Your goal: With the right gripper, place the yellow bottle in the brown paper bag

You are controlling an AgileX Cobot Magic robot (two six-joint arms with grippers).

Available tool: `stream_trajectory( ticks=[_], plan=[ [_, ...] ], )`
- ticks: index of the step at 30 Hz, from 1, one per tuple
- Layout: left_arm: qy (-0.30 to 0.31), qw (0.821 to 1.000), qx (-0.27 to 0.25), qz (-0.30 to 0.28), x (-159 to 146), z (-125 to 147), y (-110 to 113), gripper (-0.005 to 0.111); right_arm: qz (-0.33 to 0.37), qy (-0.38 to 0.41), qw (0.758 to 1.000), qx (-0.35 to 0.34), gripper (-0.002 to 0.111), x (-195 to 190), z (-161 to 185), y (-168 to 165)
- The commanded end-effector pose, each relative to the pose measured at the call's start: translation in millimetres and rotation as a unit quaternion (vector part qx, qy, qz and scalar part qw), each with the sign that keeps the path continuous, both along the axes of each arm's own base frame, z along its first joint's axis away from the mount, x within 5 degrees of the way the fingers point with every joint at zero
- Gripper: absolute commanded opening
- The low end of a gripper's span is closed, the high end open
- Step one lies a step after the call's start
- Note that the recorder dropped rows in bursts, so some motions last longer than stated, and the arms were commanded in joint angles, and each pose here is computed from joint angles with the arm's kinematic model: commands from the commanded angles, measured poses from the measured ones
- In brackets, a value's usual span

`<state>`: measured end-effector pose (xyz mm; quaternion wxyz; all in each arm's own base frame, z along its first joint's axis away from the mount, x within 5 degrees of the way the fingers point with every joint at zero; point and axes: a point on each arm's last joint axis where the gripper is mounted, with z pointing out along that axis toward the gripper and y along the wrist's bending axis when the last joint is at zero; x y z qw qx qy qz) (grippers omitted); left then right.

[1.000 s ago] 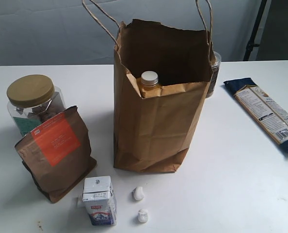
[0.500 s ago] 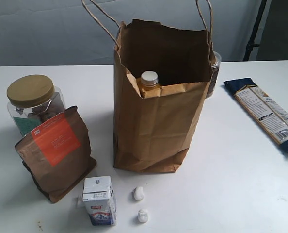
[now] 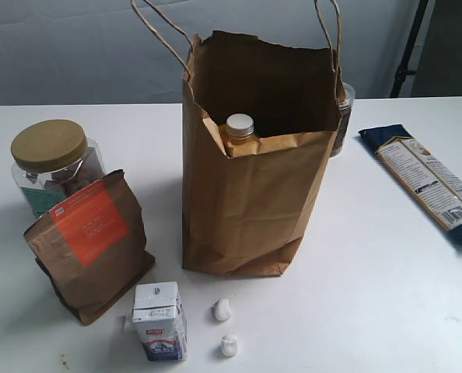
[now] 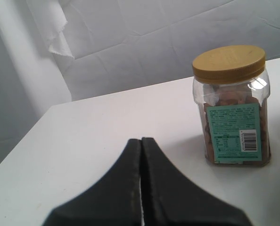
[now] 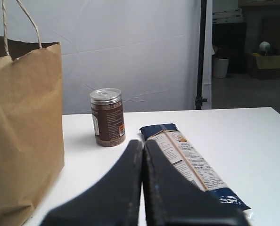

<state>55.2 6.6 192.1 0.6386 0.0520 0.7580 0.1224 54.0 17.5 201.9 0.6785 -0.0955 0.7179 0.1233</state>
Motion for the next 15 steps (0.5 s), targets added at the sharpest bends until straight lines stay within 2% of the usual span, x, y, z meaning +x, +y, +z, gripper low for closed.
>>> stream_trajectory(
  ticks=[1, 15],
  plan=[
    [-0.004, 1.0, -0.001, -0.003, -0.1, -0.2, -0.3, 0.0, -0.004, -0.003, 1.0, -0.006, 0.0, -0.2, -0.9, -0.6],
    [-0.004, 1.0, -0.001, -0.003, -0.1, -0.2, -0.3, 0.0, 0.009, -0.003, 1.0, -0.007, 0.0, -0.7, -0.9, 0.8]
  ],
)
